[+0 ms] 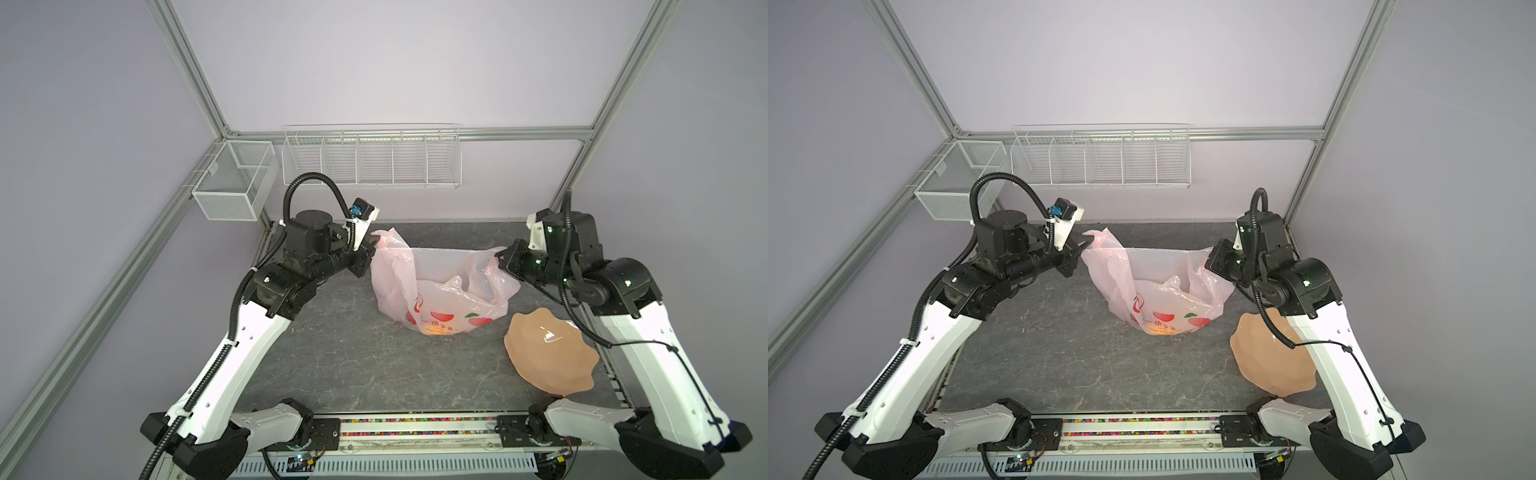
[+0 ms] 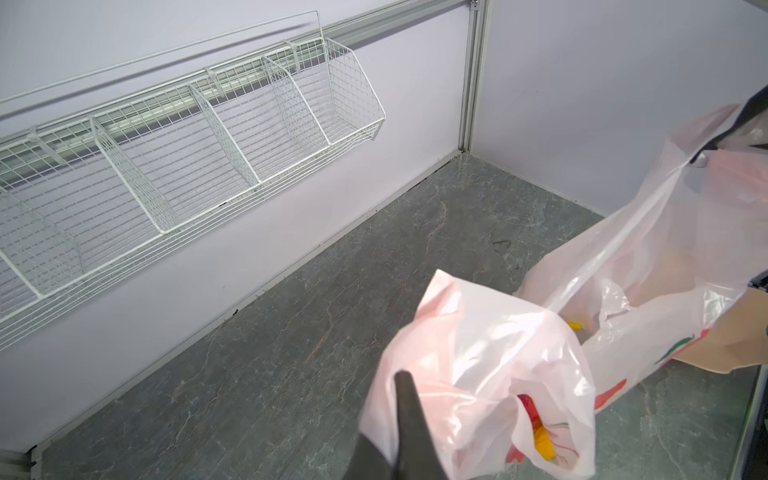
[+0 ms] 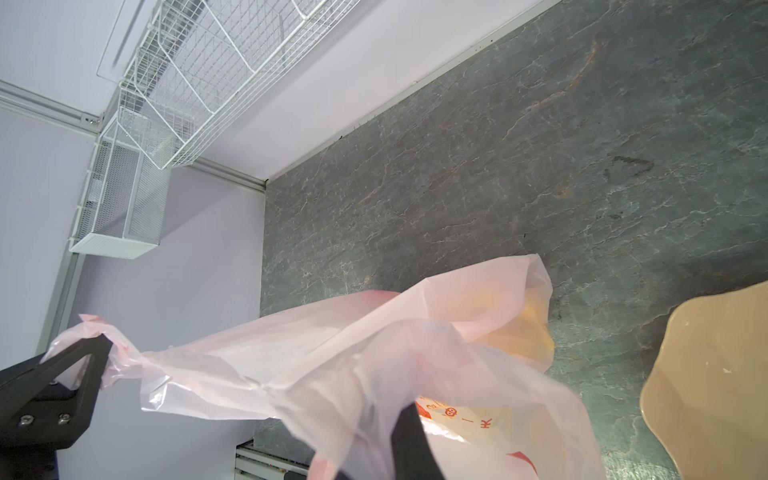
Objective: Place the fruits into the plastic bag
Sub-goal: 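Lift the pink bag upright with both grippers and set it down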
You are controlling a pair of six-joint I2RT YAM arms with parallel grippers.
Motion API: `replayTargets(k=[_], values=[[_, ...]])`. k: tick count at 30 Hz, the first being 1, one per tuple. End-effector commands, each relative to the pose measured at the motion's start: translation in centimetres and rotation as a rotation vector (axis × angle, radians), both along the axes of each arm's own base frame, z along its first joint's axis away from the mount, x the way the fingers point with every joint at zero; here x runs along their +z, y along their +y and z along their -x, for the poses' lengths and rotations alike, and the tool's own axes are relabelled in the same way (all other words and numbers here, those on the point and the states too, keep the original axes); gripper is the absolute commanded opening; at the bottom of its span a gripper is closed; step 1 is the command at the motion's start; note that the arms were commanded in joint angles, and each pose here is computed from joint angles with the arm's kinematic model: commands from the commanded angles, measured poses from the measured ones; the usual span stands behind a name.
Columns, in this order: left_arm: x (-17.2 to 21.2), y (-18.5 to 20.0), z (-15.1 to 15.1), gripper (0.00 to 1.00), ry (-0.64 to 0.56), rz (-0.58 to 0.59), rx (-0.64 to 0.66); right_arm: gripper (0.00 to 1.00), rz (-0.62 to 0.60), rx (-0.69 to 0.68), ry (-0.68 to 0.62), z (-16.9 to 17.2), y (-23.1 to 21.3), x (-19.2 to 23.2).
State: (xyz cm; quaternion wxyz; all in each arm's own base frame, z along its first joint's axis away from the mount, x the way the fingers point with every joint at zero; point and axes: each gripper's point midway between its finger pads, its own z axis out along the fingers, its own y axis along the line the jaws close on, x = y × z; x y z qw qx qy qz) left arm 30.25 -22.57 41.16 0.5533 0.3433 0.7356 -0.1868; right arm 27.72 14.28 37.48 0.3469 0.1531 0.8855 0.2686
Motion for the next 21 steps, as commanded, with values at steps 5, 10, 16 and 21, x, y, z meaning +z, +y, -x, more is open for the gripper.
replayTargets(k=[5,10,16,21], values=[[-0.1,1.9,-2.9,0.00,-0.016,0.009,0.080,0.06,0.011,-0.032,0.055,-3.1,1.1,-2.9],[-2.3,3.5,-4.9,0.00,0.000,-0.025,0.151,0.06,0.037,-0.014,0.086,-5.6,2.2,-5.0],[-5.5,5.4,-7.5,0.00,0.037,-0.002,0.229,0.06,0.070,-0.028,0.131,-7.9,2.7,-7.6],[-6.2,5.6,-9.0,0.00,0.043,0.041,0.245,0.06,0.084,-0.094,0.144,-8.7,1.8,-9.9]])
